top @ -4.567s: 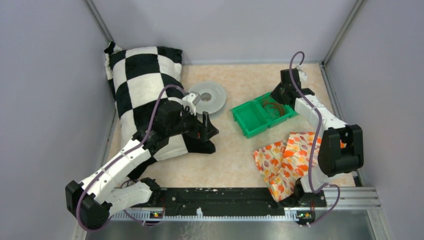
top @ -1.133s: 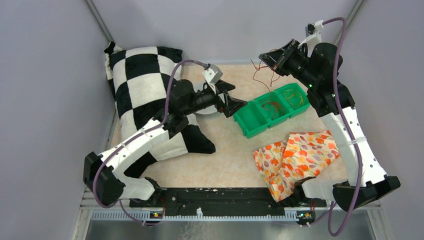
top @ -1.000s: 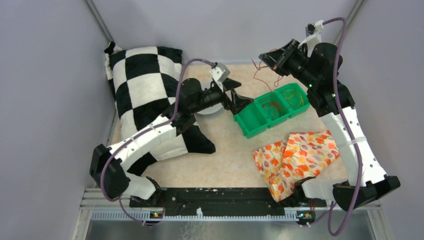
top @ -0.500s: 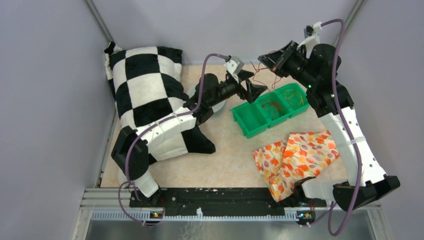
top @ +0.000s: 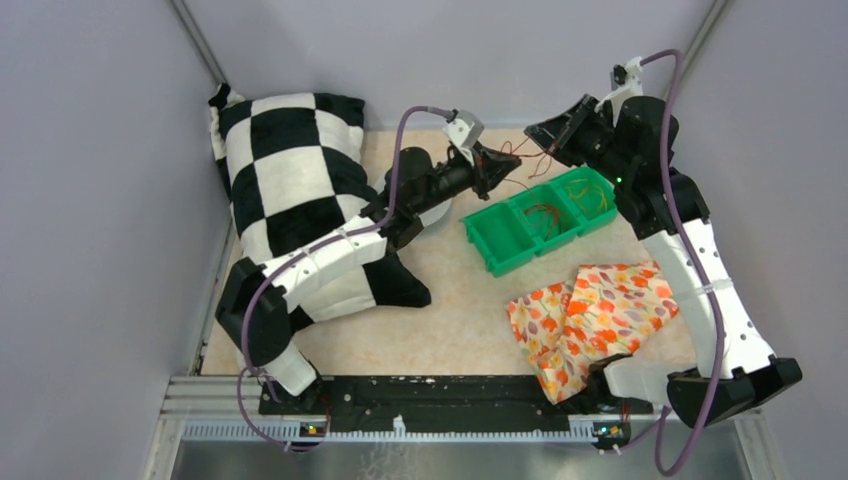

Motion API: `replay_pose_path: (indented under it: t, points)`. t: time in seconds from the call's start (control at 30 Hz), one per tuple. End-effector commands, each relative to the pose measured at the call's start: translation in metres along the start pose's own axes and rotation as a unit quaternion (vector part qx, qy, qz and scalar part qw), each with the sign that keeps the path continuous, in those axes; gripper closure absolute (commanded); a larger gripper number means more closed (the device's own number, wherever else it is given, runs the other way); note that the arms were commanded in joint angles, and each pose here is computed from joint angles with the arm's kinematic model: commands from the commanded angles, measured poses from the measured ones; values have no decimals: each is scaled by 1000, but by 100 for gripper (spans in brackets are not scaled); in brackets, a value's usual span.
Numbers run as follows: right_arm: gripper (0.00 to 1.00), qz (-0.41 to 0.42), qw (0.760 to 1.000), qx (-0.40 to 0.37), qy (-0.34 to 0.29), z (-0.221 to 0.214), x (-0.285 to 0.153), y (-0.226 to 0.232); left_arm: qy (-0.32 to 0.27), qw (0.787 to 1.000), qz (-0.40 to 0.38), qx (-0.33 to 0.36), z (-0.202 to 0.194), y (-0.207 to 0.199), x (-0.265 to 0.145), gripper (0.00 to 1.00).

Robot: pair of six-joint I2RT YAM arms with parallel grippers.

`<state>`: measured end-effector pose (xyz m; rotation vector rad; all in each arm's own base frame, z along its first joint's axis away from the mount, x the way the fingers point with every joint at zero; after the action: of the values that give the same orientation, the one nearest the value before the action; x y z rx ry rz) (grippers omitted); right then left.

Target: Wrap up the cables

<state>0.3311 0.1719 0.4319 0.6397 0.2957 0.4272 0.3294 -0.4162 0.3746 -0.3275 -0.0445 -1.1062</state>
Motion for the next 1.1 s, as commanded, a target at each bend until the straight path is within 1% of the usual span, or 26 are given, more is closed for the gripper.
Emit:
replay_pose_path:
  t: [0.0,0.1,0.2,0.5,0.53,0.57,0.6,0.63,0.67,0.7,0.73,0.77,0.87,0.93,0.97,1.0,1.03,1.07]
  points:
    - [100,-37,995,-5,-90,53,-26,-15,-13,999,8,28,22,-14,-38,100]
    - [100,-52,991,17,-122,70,-34,-32,-3,999,12,34,19,-17,-55,100]
    - [100,-51,988,29,-142,79,-37,-36,7,999,5,33,15,-21,-62,100]
    - [100,-5,990,53,-134,76,-31,-22,37,998,-22,42,5,-28,-63,100]
    - [100,-2,990,53,-133,76,-31,-21,36,998,-22,44,6,-28,-63,91]
    - [100,2,990,53,-131,76,-31,-19,35,998,-21,45,7,-28,-63,73]
    - [100,9,990,53,-130,76,-32,-16,36,998,-23,46,6,-29,-63,63]
    - [100,15,990,55,-127,75,-31,-14,36,998,-24,47,6,-29,-62,59]
    - [100,22,990,56,-127,76,-32,-11,38,998,-24,45,6,-28,-62,59]
    - [100,28,990,57,-126,76,-33,-9,38,998,-23,43,5,-28,-61,73]
    - [100,33,990,58,-125,76,-33,-7,37,998,-21,41,6,-27,-61,93]
    - [100,38,990,59,-123,75,-33,-5,37,998,-18,37,6,-27,-60,100]
    - [100,54,991,52,-112,73,-33,1,33,999,-16,35,9,-28,-61,100]
    - [100,66,992,36,-99,70,-32,5,16,999,2,35,23,-25,-63,100]
    - [100,79,993,20,-88,68,-32,10,4,999,13,34,33,-24,-64,91]
    - [100,92,993,4,-75,65,-31,14,-5,999,22,34,44,-23,-65,72]
    - [100,105,993,-12,-53,59,-28,16,-10,999,28,33,54,-23,-65,57]
    - [100,118,992,-27,-33,54,-27,19,-11,999,30,33,65,-22,-66,49]
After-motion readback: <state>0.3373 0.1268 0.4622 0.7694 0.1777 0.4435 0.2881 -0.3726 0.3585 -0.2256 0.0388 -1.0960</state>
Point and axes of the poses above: each gripper's point midway between its finger pads, its own x axis out along the fingers, its own y axis along the line the jaws close on, z = x × y, the point moved 1 cm from there along -x, back along the fingers, and after that the axes turned 4 degrees about -x, right-handed, at the moved point
